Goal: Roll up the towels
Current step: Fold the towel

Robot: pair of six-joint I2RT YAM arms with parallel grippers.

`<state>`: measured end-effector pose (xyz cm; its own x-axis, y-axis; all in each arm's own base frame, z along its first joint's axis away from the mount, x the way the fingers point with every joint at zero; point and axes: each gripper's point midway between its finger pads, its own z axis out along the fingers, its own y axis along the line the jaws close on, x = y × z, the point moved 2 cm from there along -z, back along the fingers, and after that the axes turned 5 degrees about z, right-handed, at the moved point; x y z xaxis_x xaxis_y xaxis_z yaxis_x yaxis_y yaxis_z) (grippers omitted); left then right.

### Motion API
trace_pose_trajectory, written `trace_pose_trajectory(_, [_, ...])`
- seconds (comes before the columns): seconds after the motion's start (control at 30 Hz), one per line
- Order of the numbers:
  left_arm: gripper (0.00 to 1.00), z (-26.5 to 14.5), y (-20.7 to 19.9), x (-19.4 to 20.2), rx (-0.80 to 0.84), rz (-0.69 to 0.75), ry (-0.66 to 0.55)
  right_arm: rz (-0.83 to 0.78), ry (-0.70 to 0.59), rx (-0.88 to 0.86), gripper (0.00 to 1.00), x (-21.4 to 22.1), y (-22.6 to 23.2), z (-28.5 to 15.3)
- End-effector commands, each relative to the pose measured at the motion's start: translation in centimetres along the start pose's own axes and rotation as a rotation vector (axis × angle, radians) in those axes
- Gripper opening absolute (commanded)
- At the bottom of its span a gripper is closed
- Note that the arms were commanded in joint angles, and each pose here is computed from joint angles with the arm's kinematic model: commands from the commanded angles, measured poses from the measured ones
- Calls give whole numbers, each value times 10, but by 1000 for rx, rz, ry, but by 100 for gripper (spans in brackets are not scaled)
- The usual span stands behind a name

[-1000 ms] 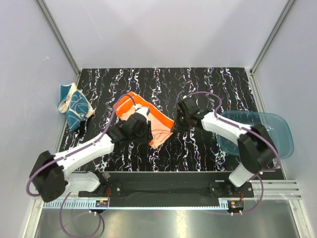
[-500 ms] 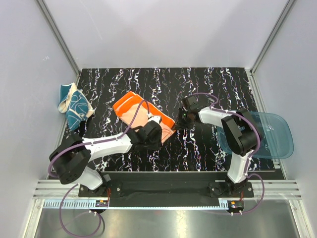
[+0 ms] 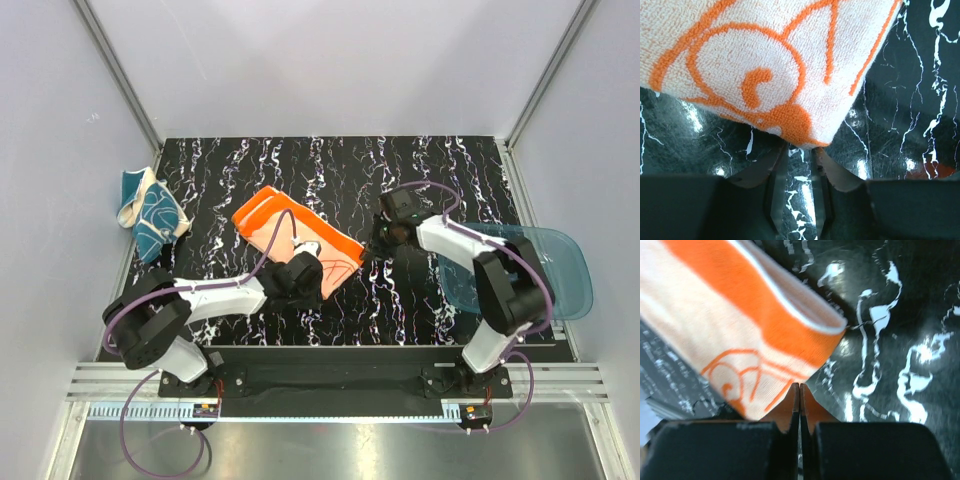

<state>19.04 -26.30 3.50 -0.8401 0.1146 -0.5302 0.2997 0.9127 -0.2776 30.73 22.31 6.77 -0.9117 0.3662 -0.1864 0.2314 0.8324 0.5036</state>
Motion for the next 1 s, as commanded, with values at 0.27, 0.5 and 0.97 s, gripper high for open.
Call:
trace_pose_trajectory(0.27, [13, -65, -34, -56, 84, 24, -159, -102, -21, -288, 0, -21, 73, -39])
trace_pose_trajectory(0.5, [5, -28, -44, -63, 62, 46, -143, -64, 79, -291, 0, -22, 66, 23])
trace_pose_trajectory(0.97, [1, 17, -7, 4, -6, 4, -5, 37, 111, -69, 0, -12, -29, 57])
